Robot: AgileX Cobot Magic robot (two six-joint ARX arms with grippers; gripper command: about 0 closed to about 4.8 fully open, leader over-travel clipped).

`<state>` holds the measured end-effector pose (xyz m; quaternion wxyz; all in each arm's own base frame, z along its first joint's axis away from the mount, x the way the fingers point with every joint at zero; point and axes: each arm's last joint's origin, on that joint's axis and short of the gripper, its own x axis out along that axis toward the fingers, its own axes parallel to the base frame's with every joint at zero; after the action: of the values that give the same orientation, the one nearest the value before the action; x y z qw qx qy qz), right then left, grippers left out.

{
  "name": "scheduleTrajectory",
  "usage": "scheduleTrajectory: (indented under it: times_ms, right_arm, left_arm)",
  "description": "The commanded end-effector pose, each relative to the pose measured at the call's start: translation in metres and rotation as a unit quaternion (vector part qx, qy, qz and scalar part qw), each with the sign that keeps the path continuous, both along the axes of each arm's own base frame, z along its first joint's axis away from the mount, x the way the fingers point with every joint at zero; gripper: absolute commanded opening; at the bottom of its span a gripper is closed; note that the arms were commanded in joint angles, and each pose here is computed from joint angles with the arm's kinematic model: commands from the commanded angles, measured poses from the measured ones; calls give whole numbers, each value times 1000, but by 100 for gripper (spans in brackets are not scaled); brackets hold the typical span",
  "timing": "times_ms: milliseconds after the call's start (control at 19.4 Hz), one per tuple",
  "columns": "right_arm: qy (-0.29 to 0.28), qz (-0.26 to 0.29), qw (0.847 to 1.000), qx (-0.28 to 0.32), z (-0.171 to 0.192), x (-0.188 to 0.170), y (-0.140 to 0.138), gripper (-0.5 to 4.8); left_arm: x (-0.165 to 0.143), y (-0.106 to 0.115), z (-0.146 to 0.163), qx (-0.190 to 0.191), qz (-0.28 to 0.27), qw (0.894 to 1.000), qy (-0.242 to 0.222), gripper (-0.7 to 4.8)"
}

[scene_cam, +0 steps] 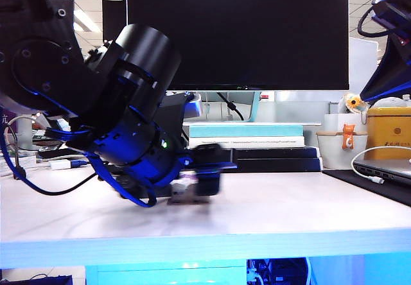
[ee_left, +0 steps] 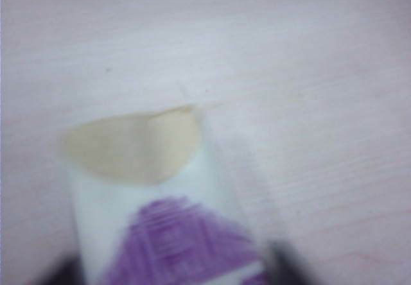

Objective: Pick up a packet of tissues from the table with the left hand, then take a tissue from it with the right hand.

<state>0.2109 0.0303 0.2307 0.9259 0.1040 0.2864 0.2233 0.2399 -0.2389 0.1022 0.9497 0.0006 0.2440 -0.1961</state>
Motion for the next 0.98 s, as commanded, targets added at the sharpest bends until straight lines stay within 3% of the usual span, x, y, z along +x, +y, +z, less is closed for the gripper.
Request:
scheduleTrajectory:
  times_ms: [52,309,516,671,877,928,980]
  right_arm:
    - [-13,0,1000,-1,3,1,0,-5]
    - [-12,2,1000,1,3,1,0,-5]
    - [-1,17,1000,9,2,0,1,-5]
    - [3,91,994,56,3,-3,5,-5]
    - [6,186,975,117,7,-7,9,4]
    - [7,201,971,126,7,-8,10,25]
    - [8,220,966,138,8,-9,11,88]
  left_arm:
    - [0,-3,2,14,-34,999,-8,260]
    - [-1,-6,7,46,-119,991,-39,236]
    - [-3,-6,31,94,-192,972,-102,231]
    - [-9,-3,55,104,-256,951,-136,213]
    - [-14,6,71,99,-322,933,-127,210]
    - [-15,9,74,98,-341,926,-128,210]
    - [-19,10,80,94,-371,915,-132,210]
